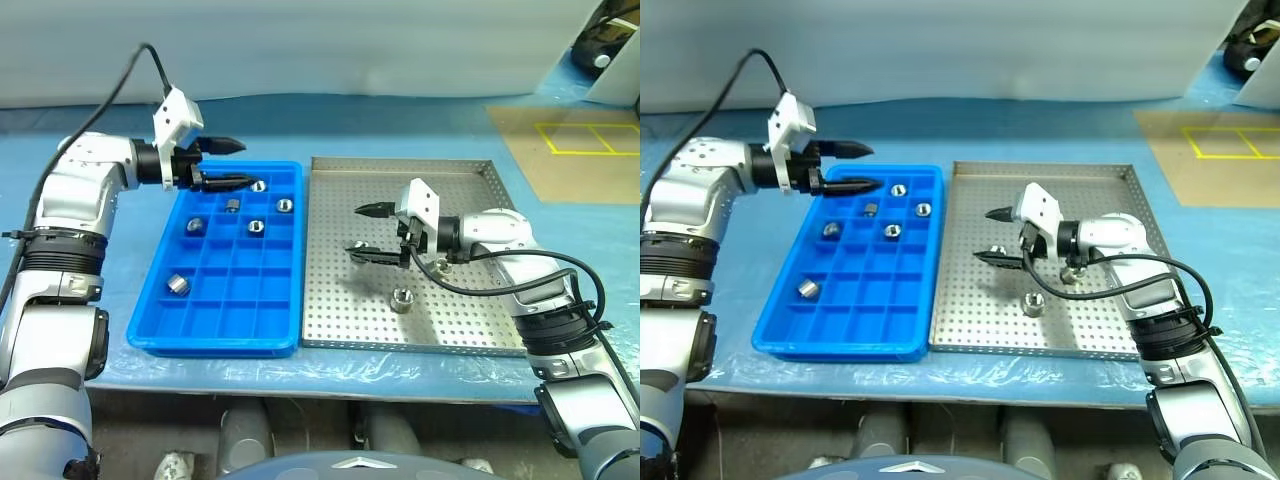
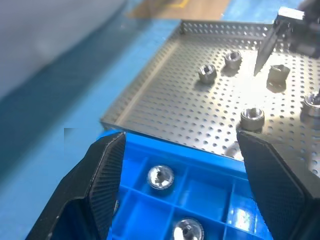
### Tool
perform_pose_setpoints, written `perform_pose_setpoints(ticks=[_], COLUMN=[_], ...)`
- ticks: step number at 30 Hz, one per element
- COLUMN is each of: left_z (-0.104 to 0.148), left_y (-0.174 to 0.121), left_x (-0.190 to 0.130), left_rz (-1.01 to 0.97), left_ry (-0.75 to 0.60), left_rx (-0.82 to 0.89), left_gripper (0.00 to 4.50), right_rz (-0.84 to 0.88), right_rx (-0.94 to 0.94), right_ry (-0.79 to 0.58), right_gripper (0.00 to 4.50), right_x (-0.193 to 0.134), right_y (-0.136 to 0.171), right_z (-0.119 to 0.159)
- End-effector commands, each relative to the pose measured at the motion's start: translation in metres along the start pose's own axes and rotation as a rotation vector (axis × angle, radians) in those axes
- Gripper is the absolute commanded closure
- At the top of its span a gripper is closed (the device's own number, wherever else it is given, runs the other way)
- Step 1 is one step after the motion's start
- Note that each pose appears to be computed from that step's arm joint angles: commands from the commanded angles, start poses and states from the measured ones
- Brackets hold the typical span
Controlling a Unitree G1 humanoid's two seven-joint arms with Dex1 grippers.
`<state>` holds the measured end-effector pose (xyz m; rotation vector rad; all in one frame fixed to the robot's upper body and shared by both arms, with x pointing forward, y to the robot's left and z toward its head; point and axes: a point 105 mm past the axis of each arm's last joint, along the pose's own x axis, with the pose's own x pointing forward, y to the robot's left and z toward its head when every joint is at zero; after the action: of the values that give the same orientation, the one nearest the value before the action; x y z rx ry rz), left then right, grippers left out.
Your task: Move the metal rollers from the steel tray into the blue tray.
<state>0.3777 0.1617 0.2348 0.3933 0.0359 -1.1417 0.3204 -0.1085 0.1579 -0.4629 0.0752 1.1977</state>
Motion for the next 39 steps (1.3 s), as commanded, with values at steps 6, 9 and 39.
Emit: perform_pose_setpoints(ticks=[6, 9, 39], left_z=[0.0, -0.005, -0.088], left_y=[-0.04, -0.058, -0.101], left_x=[0.126, 0.145, 0.182], left_rz=[-0.318, -0.396, -0.364], left_ry=[-0.003, 0.018, 0.298], left_rx=[0.058, 0.066, 0.13], left_gripper=[0.76, 0.76, 0.76], right_rz=[-0.248, -0.298, -0.434], right_rx=[0.016, 0.037, 0.109], right_ry=[0.017, 0.029, 0.129], right_gripper=[0.51, 0.51, 0.51], right_x=[-0.049, -0.059, -0.086], right_y=[0.012, 0.019, 0.045], right_z=[0.006, 0.005, -0.008])
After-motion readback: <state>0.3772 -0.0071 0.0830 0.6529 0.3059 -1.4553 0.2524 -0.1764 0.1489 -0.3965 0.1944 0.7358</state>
